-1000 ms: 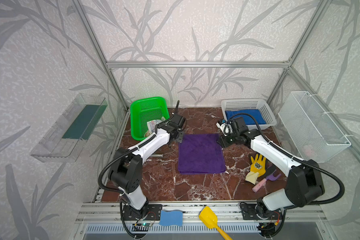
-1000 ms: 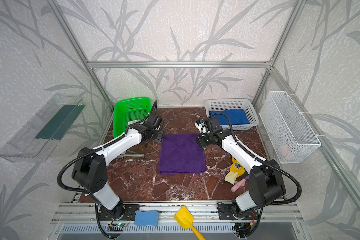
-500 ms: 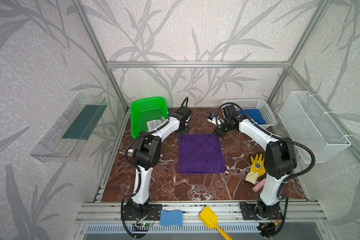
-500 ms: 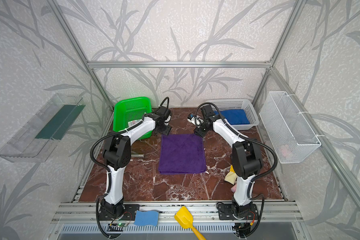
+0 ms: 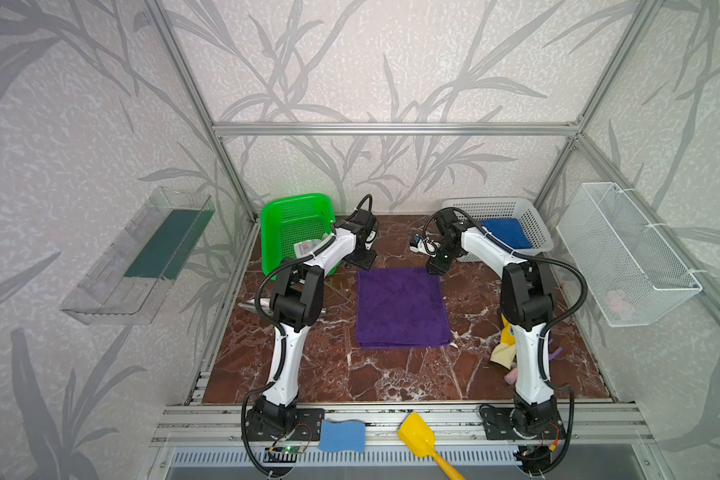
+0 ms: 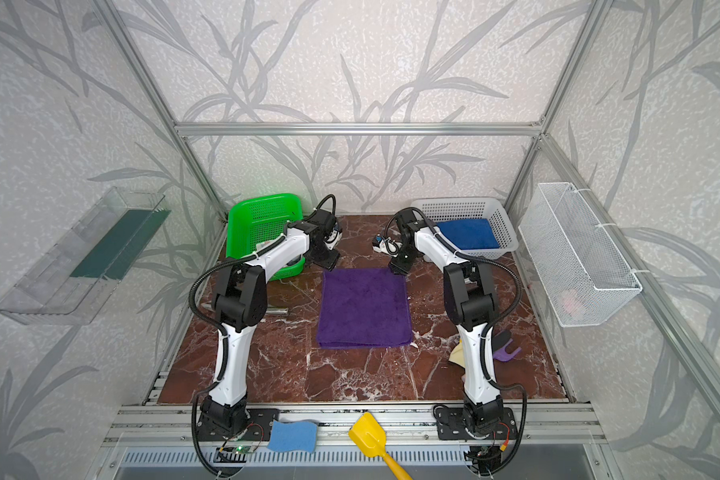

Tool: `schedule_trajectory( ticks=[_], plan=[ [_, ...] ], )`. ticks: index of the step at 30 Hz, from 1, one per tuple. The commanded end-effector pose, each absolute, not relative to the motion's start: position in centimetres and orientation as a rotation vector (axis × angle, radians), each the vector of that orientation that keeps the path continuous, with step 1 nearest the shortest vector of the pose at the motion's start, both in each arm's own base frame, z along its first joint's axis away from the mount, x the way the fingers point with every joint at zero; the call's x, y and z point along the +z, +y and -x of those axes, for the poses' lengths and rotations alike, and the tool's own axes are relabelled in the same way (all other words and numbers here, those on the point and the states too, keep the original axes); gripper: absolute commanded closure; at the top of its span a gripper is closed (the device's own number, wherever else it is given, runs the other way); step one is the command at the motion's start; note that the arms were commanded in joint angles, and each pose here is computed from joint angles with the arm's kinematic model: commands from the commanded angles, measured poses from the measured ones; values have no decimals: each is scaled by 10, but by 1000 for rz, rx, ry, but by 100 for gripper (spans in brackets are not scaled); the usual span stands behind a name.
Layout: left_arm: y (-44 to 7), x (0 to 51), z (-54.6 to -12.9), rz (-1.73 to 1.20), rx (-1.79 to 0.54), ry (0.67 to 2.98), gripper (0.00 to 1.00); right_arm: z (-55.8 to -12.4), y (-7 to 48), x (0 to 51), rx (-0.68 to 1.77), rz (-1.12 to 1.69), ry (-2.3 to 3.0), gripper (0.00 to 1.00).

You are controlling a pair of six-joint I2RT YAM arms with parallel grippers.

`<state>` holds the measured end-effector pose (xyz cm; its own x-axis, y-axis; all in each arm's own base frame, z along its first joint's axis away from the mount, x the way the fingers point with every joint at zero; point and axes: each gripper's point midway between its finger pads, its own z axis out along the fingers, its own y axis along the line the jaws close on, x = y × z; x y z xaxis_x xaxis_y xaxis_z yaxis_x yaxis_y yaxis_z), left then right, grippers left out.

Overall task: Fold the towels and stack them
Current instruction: 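Move both grippers to the far corners of the folded towel, then lower both grippers and pinch the far towel corners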

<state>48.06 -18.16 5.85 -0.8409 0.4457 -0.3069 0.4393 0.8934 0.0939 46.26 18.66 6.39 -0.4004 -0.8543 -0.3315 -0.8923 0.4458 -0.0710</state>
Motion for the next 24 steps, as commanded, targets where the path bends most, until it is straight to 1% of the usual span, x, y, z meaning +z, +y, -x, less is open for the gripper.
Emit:
schedule_trajectory(
  ticks=[1, 10, 17, 24],
  plan=[
    [-177, 51, -475, -737, 47, 2782, 41, -463, 182, 62, 159, 1553, 2385, 47],
    [-167, 29, -470, -749, 80, 2855, 49, -472, 179, 59, 116, 1594, 2362, 47],
    [-160, 29, -473, -725, 115, 2855, 53, -475, 176, 52, 86, 1617, 2370, 47],
    [-159, 25, -473, -733, 124, 2860, 60, -479, 168, 44, 27, 1647, 2388, 47]
  ],
)
